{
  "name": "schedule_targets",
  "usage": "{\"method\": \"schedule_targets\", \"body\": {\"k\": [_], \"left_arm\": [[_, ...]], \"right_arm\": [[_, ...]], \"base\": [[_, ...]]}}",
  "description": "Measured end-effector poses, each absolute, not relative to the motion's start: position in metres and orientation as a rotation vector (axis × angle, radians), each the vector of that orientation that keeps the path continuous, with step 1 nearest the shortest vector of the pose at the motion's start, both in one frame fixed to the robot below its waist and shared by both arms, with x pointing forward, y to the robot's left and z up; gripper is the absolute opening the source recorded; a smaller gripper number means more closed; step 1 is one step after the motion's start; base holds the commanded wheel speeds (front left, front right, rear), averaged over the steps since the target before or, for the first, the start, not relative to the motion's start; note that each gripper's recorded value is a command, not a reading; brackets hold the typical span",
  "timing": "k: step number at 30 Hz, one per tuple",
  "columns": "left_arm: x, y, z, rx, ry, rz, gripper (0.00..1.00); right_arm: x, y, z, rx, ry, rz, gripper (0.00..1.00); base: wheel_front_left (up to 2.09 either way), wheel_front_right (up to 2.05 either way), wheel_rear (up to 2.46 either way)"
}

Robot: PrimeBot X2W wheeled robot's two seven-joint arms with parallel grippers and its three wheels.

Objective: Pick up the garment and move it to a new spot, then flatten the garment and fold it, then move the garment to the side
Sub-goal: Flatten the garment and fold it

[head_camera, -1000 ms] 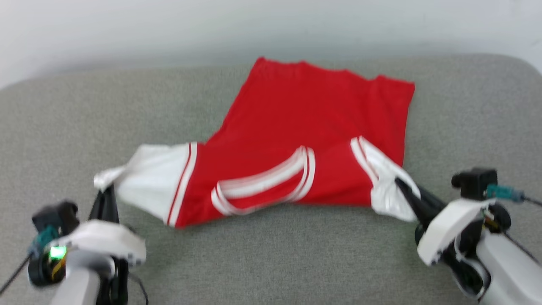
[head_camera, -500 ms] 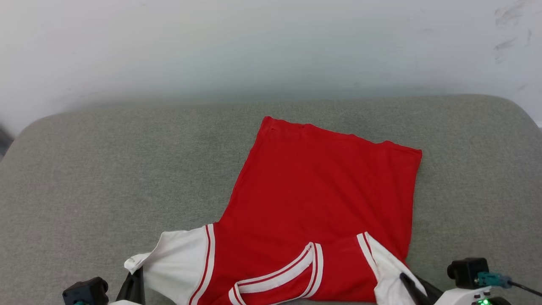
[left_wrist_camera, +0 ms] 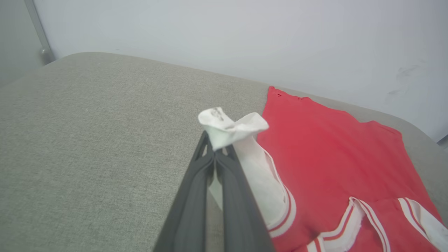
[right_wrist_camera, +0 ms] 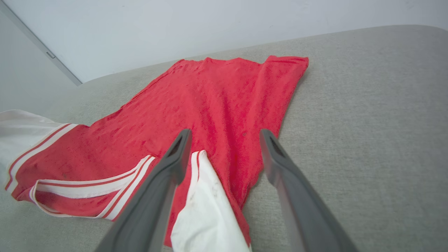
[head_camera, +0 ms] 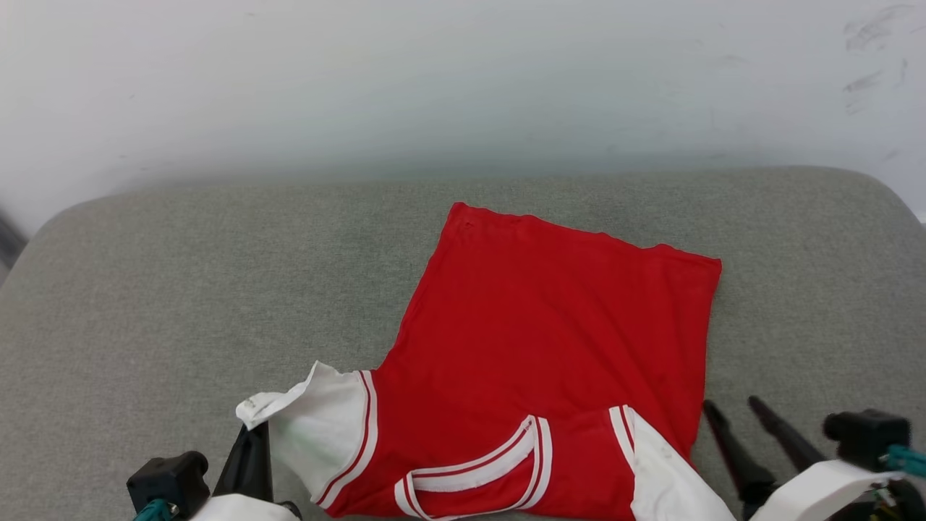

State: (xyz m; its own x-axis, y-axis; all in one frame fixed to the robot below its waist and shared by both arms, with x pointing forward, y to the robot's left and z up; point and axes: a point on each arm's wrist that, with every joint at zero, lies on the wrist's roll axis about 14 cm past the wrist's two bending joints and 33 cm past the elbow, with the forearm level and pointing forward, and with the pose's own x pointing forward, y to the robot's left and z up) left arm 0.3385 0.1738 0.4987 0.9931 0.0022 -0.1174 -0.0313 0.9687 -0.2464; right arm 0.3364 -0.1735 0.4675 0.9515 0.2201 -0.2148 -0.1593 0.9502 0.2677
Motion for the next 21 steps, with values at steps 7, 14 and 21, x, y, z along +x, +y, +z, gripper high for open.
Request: {"method": "schedule_targets", "body": {"k": [7, 14, 21], "left_arm": [[0.344, 0.168, 0.517, -0.236, 0.058, -0.001, 0.0], [0.364, 0.156, 0.532, -0.234, 0.001, -0.035, 0.0], [0.391, 0.147, 0.533, -0.256, -0.032, -0.054, 0.0]], "right_arm": [[0.367, -0.23, 0.486, 0.268, 0.235, 0.044, 1.0], [0.425, -0.262, 0.479, 0.277, 0.411, 0.0, 1.0], [0.482, -0.261, 0.446, 0.272, 0.678, 0.019, 1.0]], "base": [[0.0, 0.0, 0.0], [0.0, 0.0, 0.0], [0.0, 0.0, 0.0]]}}
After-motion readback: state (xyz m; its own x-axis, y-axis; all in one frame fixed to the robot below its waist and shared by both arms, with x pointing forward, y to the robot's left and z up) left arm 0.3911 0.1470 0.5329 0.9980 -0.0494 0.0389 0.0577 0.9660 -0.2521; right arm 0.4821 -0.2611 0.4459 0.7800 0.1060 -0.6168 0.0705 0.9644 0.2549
